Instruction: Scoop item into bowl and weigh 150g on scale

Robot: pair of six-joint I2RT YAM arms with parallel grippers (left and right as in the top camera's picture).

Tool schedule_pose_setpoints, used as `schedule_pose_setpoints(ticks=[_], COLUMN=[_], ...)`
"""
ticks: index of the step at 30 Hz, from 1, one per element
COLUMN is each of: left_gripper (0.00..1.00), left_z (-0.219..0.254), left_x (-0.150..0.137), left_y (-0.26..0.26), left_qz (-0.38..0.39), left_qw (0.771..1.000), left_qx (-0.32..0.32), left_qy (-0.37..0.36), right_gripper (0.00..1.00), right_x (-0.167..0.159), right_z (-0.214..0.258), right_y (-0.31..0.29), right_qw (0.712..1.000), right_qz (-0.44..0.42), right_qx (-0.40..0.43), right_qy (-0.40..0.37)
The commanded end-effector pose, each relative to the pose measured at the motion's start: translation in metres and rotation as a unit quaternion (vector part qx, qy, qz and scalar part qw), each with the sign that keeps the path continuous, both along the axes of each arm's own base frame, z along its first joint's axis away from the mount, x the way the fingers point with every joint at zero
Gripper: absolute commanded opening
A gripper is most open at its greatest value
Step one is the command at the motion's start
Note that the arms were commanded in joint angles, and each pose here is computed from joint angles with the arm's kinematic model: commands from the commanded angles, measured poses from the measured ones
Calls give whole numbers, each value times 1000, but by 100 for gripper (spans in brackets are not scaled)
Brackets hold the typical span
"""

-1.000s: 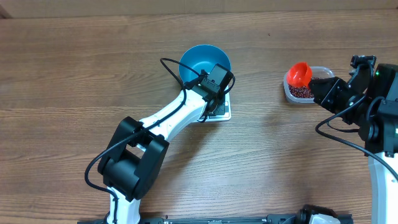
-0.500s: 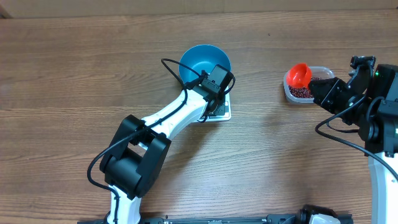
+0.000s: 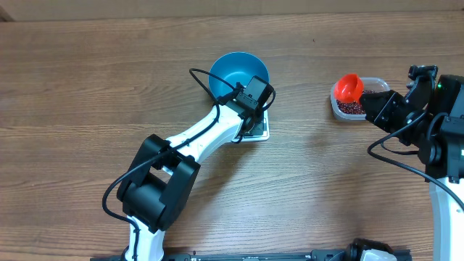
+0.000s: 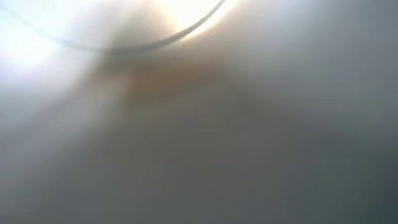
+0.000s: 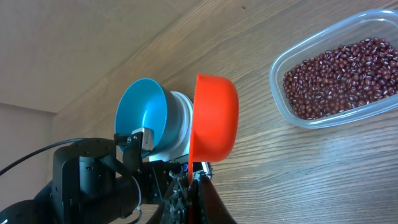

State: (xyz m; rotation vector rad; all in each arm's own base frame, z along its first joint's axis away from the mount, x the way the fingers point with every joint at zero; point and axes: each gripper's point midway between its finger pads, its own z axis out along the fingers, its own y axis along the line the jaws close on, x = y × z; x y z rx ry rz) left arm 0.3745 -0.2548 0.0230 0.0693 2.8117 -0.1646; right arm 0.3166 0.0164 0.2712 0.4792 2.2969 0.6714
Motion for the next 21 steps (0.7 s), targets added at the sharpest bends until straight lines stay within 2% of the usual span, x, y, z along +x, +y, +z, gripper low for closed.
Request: schedule_pose_setpoints(ticks=[1,12,21], left_gripper=[4,4,4], left_z=[-11,-16,-27], left_x=[-3,-5,-15], left_y=[2,5,3], left_qz=[-10,-4,2], left_qw=[1000,1000,999], left_qx=[16,16,4], left_qy=[3,6,37], right_gripper=[4,4,4], right_x=[2,2,2], right_z=[9,9,9], right_y=[-3,-3,-3], right_qw=[1000,1000,1000], right_qz=[-1,-1,-1], right_qx=[-7,-7,-7], right_qy=[-13,-13,-13])
